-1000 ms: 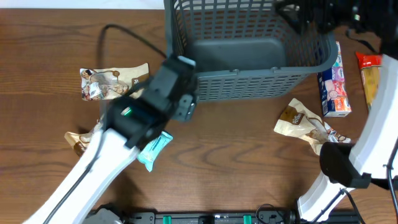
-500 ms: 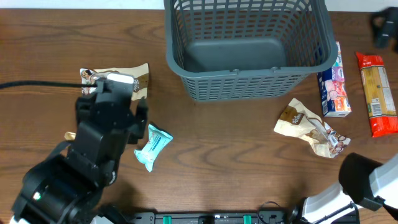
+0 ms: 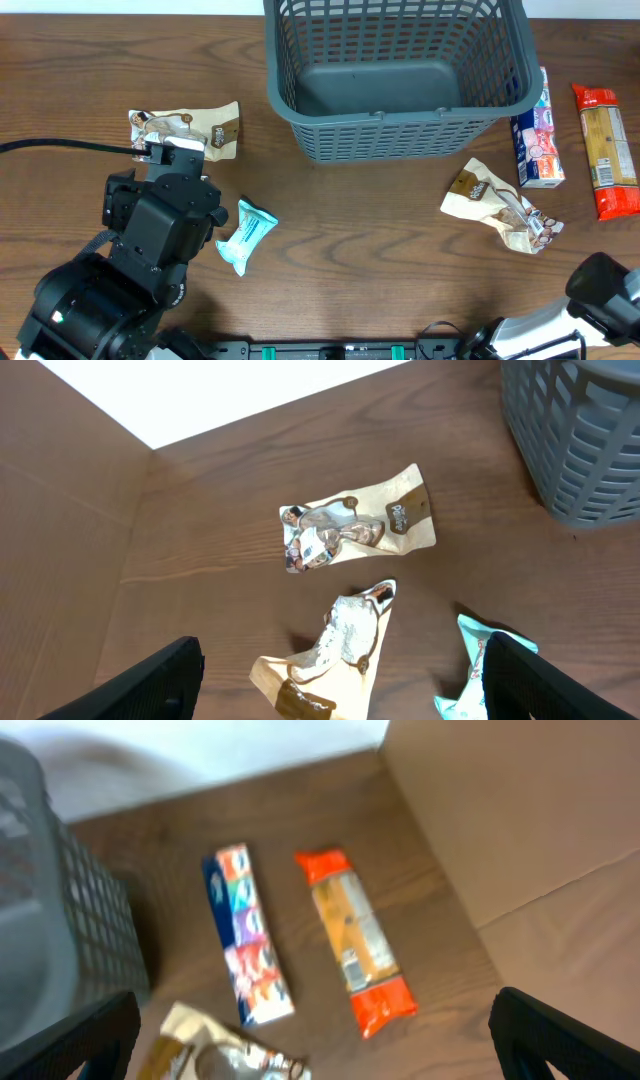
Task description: Pack container
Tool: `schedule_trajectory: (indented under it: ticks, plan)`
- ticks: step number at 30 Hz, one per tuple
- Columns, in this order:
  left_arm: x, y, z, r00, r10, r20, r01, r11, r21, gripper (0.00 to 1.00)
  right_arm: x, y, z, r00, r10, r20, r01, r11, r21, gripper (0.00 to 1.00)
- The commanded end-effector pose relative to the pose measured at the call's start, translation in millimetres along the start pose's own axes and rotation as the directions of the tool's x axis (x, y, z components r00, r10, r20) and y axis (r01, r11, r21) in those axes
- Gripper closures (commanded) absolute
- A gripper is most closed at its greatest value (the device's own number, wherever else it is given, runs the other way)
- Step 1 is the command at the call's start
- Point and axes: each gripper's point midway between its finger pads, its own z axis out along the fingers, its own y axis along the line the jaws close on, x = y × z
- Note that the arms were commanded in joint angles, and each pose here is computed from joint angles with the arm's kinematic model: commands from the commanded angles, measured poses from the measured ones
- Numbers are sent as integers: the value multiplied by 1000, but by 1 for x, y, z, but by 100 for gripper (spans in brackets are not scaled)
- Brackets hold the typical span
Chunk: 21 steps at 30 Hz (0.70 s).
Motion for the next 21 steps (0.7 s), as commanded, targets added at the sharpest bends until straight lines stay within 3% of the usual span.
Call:
schedule_trajectory:
  ticks: [1,13,21]
  plan:
    - [-3,8,-3,1000,-4,10,4,1000,-30,22,24,0,40,993,-35,-111,26,997,-76,1]
    - [-2,8,-3,1000,-2,8,2,1000,-30,22,115,-1,163,920,-59,-387,13,993,-121,1]
    - [-1,8,-3,1000,2,2,-2,1000,-30,22,135,30,219,870,-178,-460,105,978,-180,1]
